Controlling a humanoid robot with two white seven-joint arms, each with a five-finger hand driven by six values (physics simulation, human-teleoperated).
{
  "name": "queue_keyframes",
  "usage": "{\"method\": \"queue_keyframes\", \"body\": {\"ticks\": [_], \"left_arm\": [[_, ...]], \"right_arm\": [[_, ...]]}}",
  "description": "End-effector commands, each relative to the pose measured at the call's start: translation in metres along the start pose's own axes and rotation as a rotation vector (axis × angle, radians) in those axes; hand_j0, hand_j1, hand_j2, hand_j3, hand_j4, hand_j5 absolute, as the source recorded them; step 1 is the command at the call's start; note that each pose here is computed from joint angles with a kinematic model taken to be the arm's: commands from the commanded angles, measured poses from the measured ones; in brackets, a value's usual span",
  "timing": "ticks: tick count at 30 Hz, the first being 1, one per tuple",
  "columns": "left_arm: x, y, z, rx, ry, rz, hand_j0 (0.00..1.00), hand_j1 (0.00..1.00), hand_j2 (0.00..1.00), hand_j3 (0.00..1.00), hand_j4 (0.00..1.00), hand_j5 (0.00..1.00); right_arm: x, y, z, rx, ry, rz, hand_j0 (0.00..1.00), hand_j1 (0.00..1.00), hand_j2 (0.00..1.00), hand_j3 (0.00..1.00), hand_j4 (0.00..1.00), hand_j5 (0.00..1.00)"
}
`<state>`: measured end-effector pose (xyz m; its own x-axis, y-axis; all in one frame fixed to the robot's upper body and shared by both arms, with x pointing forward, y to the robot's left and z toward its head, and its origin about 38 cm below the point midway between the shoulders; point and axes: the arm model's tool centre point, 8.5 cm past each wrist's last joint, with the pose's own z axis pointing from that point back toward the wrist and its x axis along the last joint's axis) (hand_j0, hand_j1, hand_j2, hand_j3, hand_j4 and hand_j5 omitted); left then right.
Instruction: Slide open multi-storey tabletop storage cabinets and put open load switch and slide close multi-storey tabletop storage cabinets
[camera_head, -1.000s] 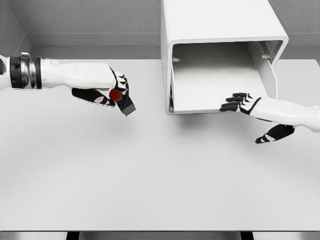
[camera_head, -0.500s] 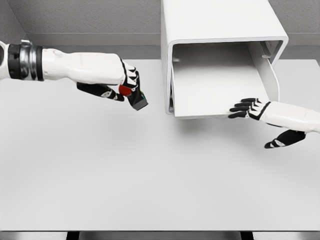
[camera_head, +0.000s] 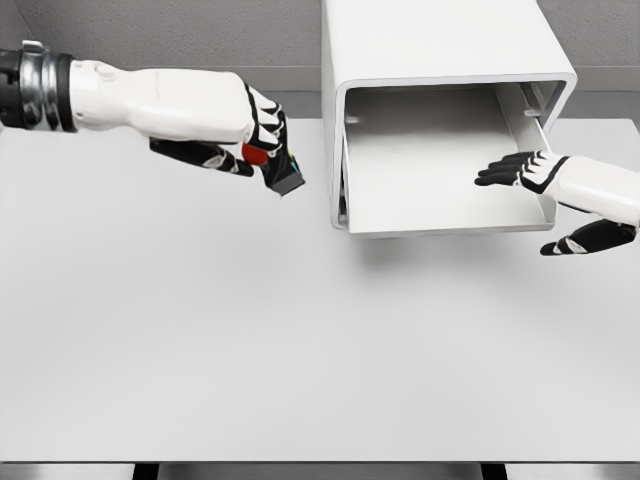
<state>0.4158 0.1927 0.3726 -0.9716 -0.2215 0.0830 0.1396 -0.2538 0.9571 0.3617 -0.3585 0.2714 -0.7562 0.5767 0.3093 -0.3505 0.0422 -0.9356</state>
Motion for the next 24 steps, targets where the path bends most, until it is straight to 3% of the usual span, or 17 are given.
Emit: {"method": "queue_keyframes", "body": {"ticks": [1,17,24], "left_arm": [[0.001,0.002,-0.004,0.007,-0.010,0.004,0.42,0.42,0.42,0.42,0.42,0.42],[0.005,0.032,-0.033,0.028,-0.065,-0.049,0.41,0.41,0.41,0.41,0.41,0.41],[-0.001,0.035,-0.048,0.033,-0.073,-0.043,0.41,0.41,0.41,0.41,0.41,0.41]], "right_arm": [[0.000,-0.001,0.000,-0.008,-0.002,-0.005,1.00,1.00,1.00,1.00,1.00,1.00],[-0.001,-0.001,0.004,-0.001,0.011,-0.004,1.00,1.00,1.00,1.00,1.00,1.00],[0.000,0.001,0.001,0.000,0.002,-0.010,1.00,1.00,1.00,1.00,1.00,1.00]]}}
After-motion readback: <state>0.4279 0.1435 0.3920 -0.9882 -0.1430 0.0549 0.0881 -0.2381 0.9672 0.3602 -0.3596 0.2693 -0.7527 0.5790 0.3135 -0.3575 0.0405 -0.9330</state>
